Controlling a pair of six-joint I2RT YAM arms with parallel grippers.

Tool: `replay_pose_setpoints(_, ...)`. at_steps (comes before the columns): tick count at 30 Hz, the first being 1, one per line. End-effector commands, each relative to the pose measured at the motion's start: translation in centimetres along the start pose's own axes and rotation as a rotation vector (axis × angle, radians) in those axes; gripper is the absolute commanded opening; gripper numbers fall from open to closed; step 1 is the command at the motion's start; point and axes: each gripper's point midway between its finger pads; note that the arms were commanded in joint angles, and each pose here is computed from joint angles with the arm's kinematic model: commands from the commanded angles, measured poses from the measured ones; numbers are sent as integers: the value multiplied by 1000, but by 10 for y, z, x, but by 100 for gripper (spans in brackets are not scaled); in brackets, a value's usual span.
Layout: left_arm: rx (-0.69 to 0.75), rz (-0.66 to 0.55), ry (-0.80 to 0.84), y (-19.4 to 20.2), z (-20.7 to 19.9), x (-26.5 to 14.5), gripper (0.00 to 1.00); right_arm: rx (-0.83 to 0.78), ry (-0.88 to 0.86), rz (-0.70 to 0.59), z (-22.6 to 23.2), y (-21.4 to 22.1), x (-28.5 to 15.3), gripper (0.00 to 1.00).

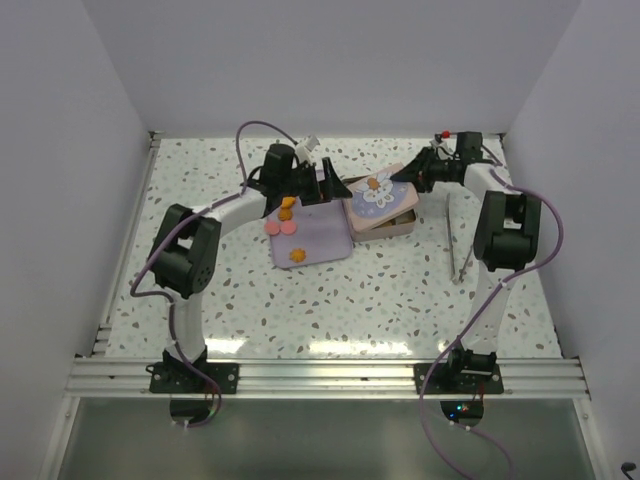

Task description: Pack the cookies

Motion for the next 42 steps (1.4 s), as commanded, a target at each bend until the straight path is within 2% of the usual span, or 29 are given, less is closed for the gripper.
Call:
replay_pose_setpoints(1,60,-19,26,-15,-13,2,99,-78,45,-27,4,-10,-7,38)
replay_pose_setpoints(5,55,-12,20,-11,-8,3,99,-92,189,-43,-13,-14,-15,54)
replay_pose_setpoints(8,52,-15,23,-9,-7,4,98,-101,303,-27,-23,-14,-26,56)
replay_pose_setpoints(16,47,-21,31,-6,-8,4,98,-70,451,-5,-41,-3,-44,56)
replay_pose_setpoints(26,49,-3,33,2,-7,5,98,-36,468,19,-55,14,-44,52)
replay_pose_setpoints(35,60,13,23,8,-4,4,97,-27,520,12,-67,12,-45,51)
replay_pose_setpoints(42,54,25,15,11,-1,5,97,-32,510,-15,-60,4,-41,50)
Point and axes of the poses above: each gripper's point midway between its finger pads, its own x axis out along the fingers, its own z axis along the line the jaws close on, y = z × x, and after that the axes turned 3 degrees about x, right-handed
